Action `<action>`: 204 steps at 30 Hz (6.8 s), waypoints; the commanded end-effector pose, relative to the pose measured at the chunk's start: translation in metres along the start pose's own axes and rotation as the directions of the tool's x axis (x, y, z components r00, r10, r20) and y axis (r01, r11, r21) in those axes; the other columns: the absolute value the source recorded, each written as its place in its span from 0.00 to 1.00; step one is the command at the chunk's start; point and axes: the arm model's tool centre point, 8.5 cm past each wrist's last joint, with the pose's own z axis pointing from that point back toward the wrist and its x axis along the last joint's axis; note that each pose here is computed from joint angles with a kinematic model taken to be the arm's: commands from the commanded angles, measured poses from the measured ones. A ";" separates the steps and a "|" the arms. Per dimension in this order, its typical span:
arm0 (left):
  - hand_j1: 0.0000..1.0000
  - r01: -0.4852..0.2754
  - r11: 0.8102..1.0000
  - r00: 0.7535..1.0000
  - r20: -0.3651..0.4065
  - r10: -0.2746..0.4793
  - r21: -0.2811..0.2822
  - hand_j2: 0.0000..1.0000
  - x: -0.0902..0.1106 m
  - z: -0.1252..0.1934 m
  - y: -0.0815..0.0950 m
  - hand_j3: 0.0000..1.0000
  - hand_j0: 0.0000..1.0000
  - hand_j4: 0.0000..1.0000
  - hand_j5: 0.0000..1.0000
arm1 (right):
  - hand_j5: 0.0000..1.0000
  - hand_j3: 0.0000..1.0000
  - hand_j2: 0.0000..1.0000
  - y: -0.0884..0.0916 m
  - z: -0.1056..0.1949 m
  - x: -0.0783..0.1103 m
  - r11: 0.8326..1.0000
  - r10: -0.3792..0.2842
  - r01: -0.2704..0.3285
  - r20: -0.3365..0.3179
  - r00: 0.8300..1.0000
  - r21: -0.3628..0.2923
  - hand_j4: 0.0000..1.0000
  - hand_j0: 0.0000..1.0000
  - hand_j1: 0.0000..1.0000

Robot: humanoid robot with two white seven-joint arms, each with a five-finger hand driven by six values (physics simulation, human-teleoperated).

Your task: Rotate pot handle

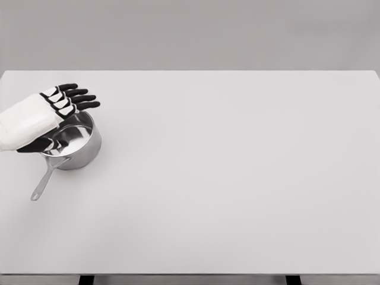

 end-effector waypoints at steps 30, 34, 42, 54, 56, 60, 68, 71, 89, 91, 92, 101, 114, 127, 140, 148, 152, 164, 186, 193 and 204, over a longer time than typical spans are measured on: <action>1.00 -0.113 0.945 0.973 0.157 0.167 -0.306 1.00 0.016 -0.012 -0.031 1.00 1.00 1.00 1.00 | 1.00 1.00 1.00 0.000 0.000 0.000 1.000 0.000 0.000 0.000 1.000 0.000 1.00 1.00 1.00; 1.00 -0.071 0.945 0.979 0.161 0.128 -0.320 1.00 0.016 -0.011 -0.031 1.00 1.00 1.00 1.00 | 1.00 1.00 1.00 0.000 0.000 0.000 1.000 0.000 0.000 0.000 1.000 0.000 1.00 1.00 1.00; 1.00 -0.034 0.942 0.981 0.168 0.095 -0.335 1.00 0.017 -0.012 -0.036 1.00 1.00 1.00 1.00 | 1.00 1.00 1.00 0.000 0.000 0.000 1.000 0.000 0.000 0.000 1.000 0.000 1.00 1.00 1.00; 1.00 -0.013 0.934 0.985 0.157 0.073 -0.356 1.00 0.014 -0.012 -0.049 1.00 1.00 1.00 1.00 | 1.00 1.00 1.00 0.000 0.000 0.000 1.000 0.000 0.000 0.000 1.000 0.000 1.00 1.00 1.00; 1.00 0.005 0.939 0.985 0.162 0.054 -0.345 1.00 0.014 -0.015 -0.048 1.00 1.00 1.00 1.00 | 1.00 1.00 1.00 0.000 0.000 0.000 1.000 0.000 0.000 0.000 1.000 0.000 1.00 1.00 1.00; 1.00 0.012 0.941 0.985 0.166 0.047 -0.338 1.00 0.016 -0.018 -0.050 1.00 1.00 1.00 1.00 | 1.00 1.00 1.00 0.000 0.000 0.000 1.000 0.000 0.000 0.000 1.000 -0.001 1.00 1.00 1.00; 1.00 0.000 0.933 0.990 0.134 0.051 -0.359 1.00 0.007 -0.012 -0.057 1.00 1.00 1.00 1.00 | 1.00 1.00 1.00 0.000 0.000 0.000 1.000 0.000 0.000 0.000 1.000 -0.001 1.00 1.00 1.00; 1.00 -0.009 0.930 0.991 0.119 0.056 -0.367 1.00 0.003 -0.009 -0.060 1.00 1.00 1.00 1.00 | 1.00 1.00 1.00 0.000 0.000 0.000 1.000 0.000 0.000 0.000 1.000 0.000 1.00 1.00 1.00; 1.00 -0.032 0.929 0.996 0.061 0.059 -0.370 1.00 -0.009 0.005 -0.060 1.00 1.00 1.00 1.00 | 1.00 1.00 1.00 0.000 0.000 0.000 1.000 0.000 0.000 0.000 1.000 -0.001 1.00 1.00 1.00; 1.00 -0.032 0.928 0.997 0.059 0.058 -0.371 1.00 -0.010 0.006 -0.060 1.00 1.00 1.00 1.00 | 1.00 1.00 1.00 0.000 0.000 0.000 1.000 0.000 0.000 0.000 1.000 -0.001 1.00 1.00 1.00; 1.00 -0.030 0.930 0.997 0.056 0.054 -0.367 1.00 -0.011 0.006 -0.058 1.00 1.00 1.00 1.00 | 1.00 1.00 1.00 0.000 0.000 0.000 1.000 0.000 0.000 0.001 1.000 0.000 1.00 1.00 1.00; 1.00 -0.031 0.927 0.998 0.036 0.048 -0.374 1.00 -0.016 0.013 -0.056 1.00 1.00 1.00 1.00 | 1.00 1.00 1.00 0.000 0.000 0.000 1.000 0.000 0.000 0.000 1.000 0.000 1.00 1.00 1.00; 1.00 -0.027 0.929 0.999 0.007 0.032 -0.369 1.00 -0.023 0.023 -0.050 1.00 1.00 1.00 1.00 | 1.00 1.00 1.00 0.000 0.000 0.000 1.000 0.000 0.000 0.000 1.000 0.000 1.00 1.00 1.00; 1.00 -0.028 0.927 1.000 -0.010 0.026 -0.374 1.00 -0.028 0.027 -0.047 1.00 1.00 1.00 1.00 | 1.00 1.00 1.00 0.000 0.000 0.000 1.000 0.000 0.000 0.000 1.000 0.000 1.00 1.00 1.00; 1.00 -0.027 0.925 0.999 -0.039 0.013 -0.379 1.00 -0.037 0.032 -0.047 1.00 1.00 1.00 1.00 | 1.00 1.00 1.00 0.000 0.000 0.000 1.000 0.000 0.000 0.000 1.000 0.000 1.00 1.00 1.00; 1.00 -0.027 0.921 0.999 -0.051 0.008 -0.389 1.00 -0.041 0.036 -0.046 1.00 1.00 1.00 1.00 | 1.00 1.00 1.00 0.000 0.000 0.000 1.000 0.000 0.000 0.000 1.000 0.000 1.00 1.00 1.00; 1.00 -0.025 0.920 0.999 -0.054 0.004 -0.391 1.00 -0.043 0.037 -0.046 1.00 1.00 1.00 1.00 | 1.00 1.00 1.00 0.000 0.000 0.000 1.000 0.000 0.000 0.000 1.000 -0.001 1.00 1.00 1.00; 1.00 -0.018 0.924 0.999 -0.050 -0.002 -0.382 1.00 -0.043 0.037 -0.038 1.00 1.00 1.00 1.00 | 1.00 1.00 1.00 0.000 0.000 0.000 1.000 0.000 0.000 0.000 1.000 0.000 1.00 1.00 1.00; 1.00 -0.118 0.961 0.992 -0.078 0.101 -0.250 1.00 -0.039 0.045 -0.026 1.00 1.00 1.00 1.00 | 1.00 1.00 1.00 0.000 0.000 0.000 1.000 0.000 0.000 0.000 1.000 0.000 1.00 1.00 1.00; 1.00 -0.143 0.952 0.988 -0.089 0.123 -0.271 1.00 -0.035 0.053 -0.039 1.00 1.00 1.00 1.00 | 1.00 1.00 1.00 0.000 0.000 0.000 1.000 0.000 0.000 0.000 1.000 0.000 1.00 1.00 1.00; 1.00 -0.110 0.954 0.990 -0.117 0.080 -0.278 1.00 -0.037 0.066 -0.043 1.00 1.00 1.00 1.00 | 1.00 1.00 1.00 0.000 0.000 0.000 1.000 0.000 0.000 0.000 1.000 0.000 1.00 1.00 1.00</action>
